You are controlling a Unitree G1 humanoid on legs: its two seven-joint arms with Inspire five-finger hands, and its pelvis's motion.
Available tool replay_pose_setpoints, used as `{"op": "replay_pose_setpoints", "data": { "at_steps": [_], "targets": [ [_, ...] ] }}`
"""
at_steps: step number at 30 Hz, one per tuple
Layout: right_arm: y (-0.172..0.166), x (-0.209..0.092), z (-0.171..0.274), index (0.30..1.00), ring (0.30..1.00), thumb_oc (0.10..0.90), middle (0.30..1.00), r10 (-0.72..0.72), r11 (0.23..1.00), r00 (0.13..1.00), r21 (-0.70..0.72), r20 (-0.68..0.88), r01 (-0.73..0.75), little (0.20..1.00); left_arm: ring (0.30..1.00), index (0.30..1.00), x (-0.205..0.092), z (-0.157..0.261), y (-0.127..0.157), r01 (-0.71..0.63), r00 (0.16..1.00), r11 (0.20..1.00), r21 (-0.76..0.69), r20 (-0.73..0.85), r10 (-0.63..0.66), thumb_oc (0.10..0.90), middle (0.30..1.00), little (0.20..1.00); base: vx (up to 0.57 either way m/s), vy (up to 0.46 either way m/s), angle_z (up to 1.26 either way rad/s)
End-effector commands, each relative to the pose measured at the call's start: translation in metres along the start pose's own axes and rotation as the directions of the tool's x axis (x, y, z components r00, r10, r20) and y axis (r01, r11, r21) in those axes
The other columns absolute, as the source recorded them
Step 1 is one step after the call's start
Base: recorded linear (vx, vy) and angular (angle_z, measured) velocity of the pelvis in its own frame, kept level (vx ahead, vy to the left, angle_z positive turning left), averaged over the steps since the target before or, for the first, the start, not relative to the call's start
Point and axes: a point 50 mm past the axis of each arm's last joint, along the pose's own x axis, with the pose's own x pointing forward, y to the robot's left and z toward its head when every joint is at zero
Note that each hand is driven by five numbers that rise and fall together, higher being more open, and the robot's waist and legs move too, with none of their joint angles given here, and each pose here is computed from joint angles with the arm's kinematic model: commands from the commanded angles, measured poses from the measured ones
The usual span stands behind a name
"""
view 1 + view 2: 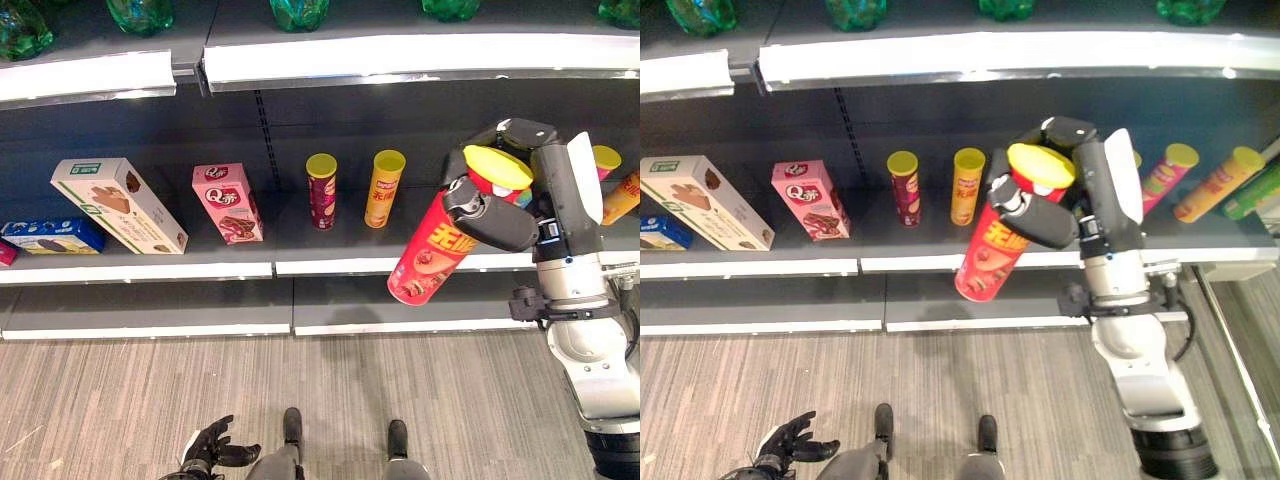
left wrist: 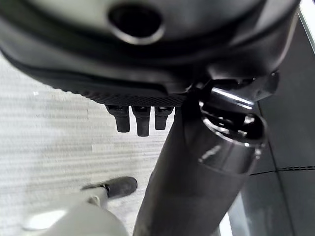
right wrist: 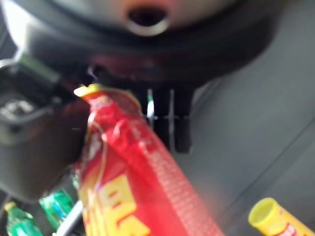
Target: Put the goods on the table back onto the shelves and tidy them up.
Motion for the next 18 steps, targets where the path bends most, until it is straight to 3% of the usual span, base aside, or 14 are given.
{"op": "replay_pose_setpoints", "data": {
  "at_steps": [1, 4, 9, 11, 16, 18],
  "targets": [
    [-0.032, 0.029, 0.03, 0.3, 0.3, 0.4, 0.3, -0.122, 0.98, 0.969, -0.126, 0.215, 0.152, 0.3, 0.9, 0.9, -0.004, -0.003, 0.011, -0.033, 0.999, 0.998, 0.053, 0.029, 0.031, 0.8, 0.9, 0.9, -0.02, 0.093, -0.1],
    [-0.043, 0.031, 0.009, 0.3, 0.3, 0.4, 0.3, -0.172, 0.943, 0.974, -0.262, 0.145, 0.206, 0.3, 0.9, 0.9, -0.001, 0.012, 0.017, -0.046, 0.996, 0.995, 0.084, 0.078, 0.04, 0.8, 0.9, 0.9, -0.04, 0.05, -0.05],
    [-0.051, 0.037, 0.001, 0.3, 0.3, 0.4, 0.3, -0.242, 0.898, 0.96, -0.342, 0.137, 0.276, 0.3, 0.9, 0.9, 0.001, 0.027, 0.024, -0.07, 0.99, 0.994, 0.086, 0.129, 0.058, 0.8, 0.9, 0.9, 0.06, -0.123, -0.11],
    [-0.059, 0.035, -0.008, 0.3, 0.3, 0.4, 0.3, -0.275, 0.823, 0.952, -0.479, 0.133, 0.305, 0.3, 0.9, 0.9, 0.0, 0.027, 0.02, -0.064, 0.99, 0.995, 0.08, 0.132, 0.053, 0.8, 0.9, 0.9, 0.13, -0.167, 0.05],
    [-0.065, 0.043, -0.015, 0.3, 0.3, 0.4, 0.3, -0.346, 0.738, 0.925, -0.564, 0.155, 0.371, 0.3, 0.9, 0.9, 0.002, 0.036, 0.008, -0.03, 0.986, 0.994, 0.101, 0.166, 0.013, 0.8, 0.9, 0.9, 0.01, -0.107, 0.27],
    [-0.077, 0.054, -0.02, 0.3, 0.3, 0.4, 0.3, -0.411, 0.647, 0.892, -0.629, 0.188, 0.431, 0.3, 0.9, 0.9, 0.003, 0.047, 0.0, -0.014, 0.978, 0.994, 0.112, 0.21, -0.01, 0.8, 0.9, 0.9, -0.01, -0.108, 0.35]
  ]
}}
